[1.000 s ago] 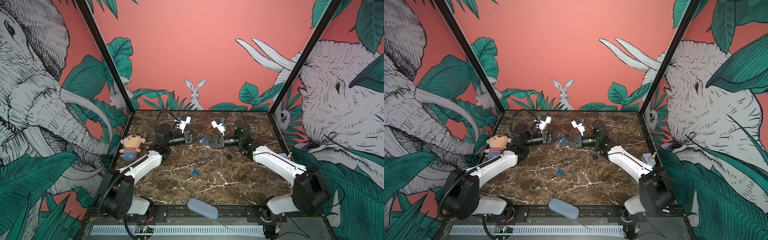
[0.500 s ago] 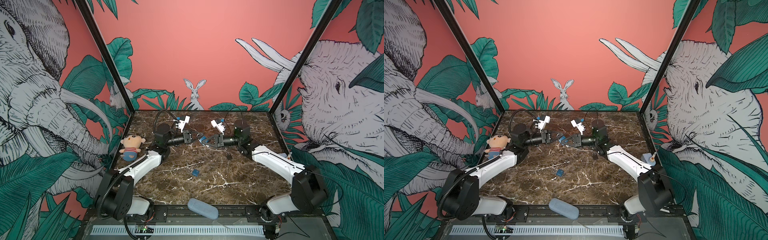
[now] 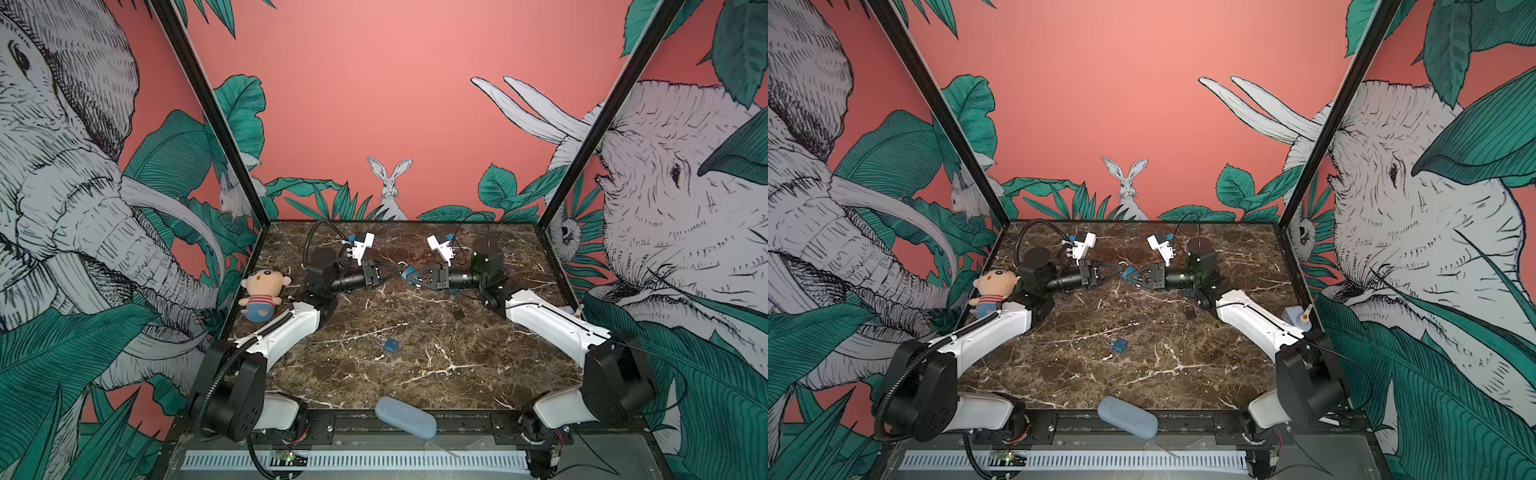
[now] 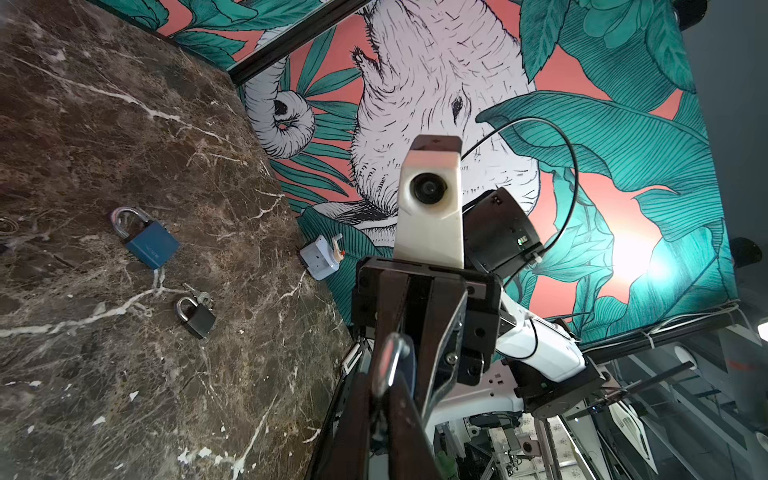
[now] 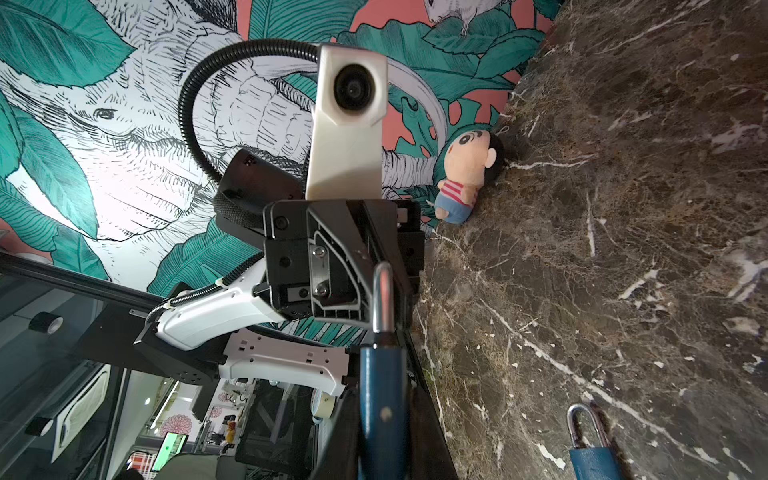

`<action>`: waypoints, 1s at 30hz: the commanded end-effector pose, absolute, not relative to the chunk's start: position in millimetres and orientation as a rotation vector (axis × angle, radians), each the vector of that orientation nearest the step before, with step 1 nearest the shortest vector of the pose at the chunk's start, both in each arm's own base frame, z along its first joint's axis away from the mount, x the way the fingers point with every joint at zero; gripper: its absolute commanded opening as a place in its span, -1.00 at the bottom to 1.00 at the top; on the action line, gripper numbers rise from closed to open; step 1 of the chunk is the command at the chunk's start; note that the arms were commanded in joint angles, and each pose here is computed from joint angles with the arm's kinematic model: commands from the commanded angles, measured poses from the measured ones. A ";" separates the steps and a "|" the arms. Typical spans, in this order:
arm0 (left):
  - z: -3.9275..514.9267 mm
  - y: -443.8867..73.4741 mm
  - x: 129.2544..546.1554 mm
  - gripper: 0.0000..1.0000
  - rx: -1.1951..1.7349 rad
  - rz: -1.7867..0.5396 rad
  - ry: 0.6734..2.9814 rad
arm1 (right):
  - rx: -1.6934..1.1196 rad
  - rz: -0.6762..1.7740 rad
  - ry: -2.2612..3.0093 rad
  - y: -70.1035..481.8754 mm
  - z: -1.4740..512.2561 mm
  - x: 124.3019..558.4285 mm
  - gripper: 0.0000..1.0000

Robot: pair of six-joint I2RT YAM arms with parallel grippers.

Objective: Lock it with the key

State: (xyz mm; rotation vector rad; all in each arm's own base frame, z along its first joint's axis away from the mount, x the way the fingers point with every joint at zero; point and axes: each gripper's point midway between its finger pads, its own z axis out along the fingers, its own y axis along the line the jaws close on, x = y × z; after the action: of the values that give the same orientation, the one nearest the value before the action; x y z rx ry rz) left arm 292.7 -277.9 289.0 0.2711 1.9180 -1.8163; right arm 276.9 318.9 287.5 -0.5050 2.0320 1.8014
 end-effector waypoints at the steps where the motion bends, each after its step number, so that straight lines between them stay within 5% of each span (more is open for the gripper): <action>1: 289.8 -274.7 289.5 -0.60 0.284 -1.808 1.906 | -0.584 1.793 1.862 317.6 326.9 277.2 -1.00; 30: 307.6 -279.7 298.7 -0.62 0.297 -1.850 1.846 | -0.612 1.828 1.887 330.1 318.4 274.1 -1.00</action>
State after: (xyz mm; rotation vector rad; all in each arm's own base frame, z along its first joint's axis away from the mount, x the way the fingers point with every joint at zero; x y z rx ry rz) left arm 298.7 -280.3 289.3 0.2483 1.9096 -1.8468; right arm 275.6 325.4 287.7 -0.5201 2.0185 1.8220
